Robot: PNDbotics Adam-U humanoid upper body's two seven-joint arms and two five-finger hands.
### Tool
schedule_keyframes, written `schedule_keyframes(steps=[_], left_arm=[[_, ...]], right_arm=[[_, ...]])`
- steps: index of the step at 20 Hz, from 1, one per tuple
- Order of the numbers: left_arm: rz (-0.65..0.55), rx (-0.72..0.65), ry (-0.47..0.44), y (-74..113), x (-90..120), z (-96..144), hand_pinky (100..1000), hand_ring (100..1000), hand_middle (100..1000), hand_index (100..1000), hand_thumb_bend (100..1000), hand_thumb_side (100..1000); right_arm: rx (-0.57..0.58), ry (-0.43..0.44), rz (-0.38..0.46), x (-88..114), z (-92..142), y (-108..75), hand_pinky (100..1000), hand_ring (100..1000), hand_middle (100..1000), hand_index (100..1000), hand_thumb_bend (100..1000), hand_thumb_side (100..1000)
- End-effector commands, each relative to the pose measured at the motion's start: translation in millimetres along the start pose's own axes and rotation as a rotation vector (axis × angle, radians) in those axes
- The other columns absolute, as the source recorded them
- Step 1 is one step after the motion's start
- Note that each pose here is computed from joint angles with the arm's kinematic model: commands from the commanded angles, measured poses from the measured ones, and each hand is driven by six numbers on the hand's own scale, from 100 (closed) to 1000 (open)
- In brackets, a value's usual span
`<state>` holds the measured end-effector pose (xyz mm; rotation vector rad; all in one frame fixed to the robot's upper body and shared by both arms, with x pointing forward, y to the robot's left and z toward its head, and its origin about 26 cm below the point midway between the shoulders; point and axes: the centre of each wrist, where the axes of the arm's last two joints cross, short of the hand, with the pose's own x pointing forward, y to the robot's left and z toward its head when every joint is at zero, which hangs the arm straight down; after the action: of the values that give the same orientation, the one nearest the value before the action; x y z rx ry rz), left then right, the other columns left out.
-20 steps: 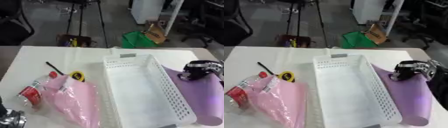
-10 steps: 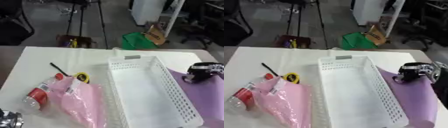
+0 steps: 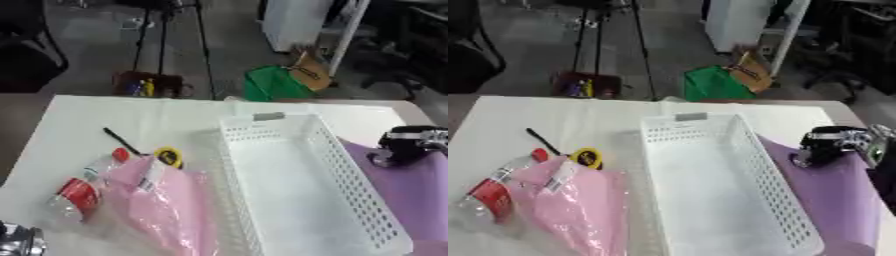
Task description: Pick up objects on the table and place them in the box.
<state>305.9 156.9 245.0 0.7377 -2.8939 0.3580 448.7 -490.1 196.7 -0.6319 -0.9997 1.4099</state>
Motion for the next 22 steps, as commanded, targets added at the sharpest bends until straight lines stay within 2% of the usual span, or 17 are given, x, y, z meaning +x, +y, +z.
schedule_keyframes(steps=[1, 13, 22], left_arm=[[0.009, -0.003, -0.027, 1.1, 2.2, -6.2, 681, 652, 740, 751, 100, 971], [0.006, -0.009, -0.034, 1.4, 1.9, -8.0, 681, 653, 741, 752, 100, 970], [0.005, -0.014, -0.037, 1.3, 2.0, -8.9, 681, 653, 742, 752, 100, 971]], right_arm=[[0.345, -0.218, 0.238, -9.2, 11.8, -4.9, 100, 100, 100, 423, 100, 505], [0.29, -0.201, 0.265, -11.4, 26.9, -24.7, 100, 100, 100, 426, 100, 489], [0.246, -0.193, 0.256, -19.2, 40.3, -30.9, 100, 100, 100, 424, 100, 488]])
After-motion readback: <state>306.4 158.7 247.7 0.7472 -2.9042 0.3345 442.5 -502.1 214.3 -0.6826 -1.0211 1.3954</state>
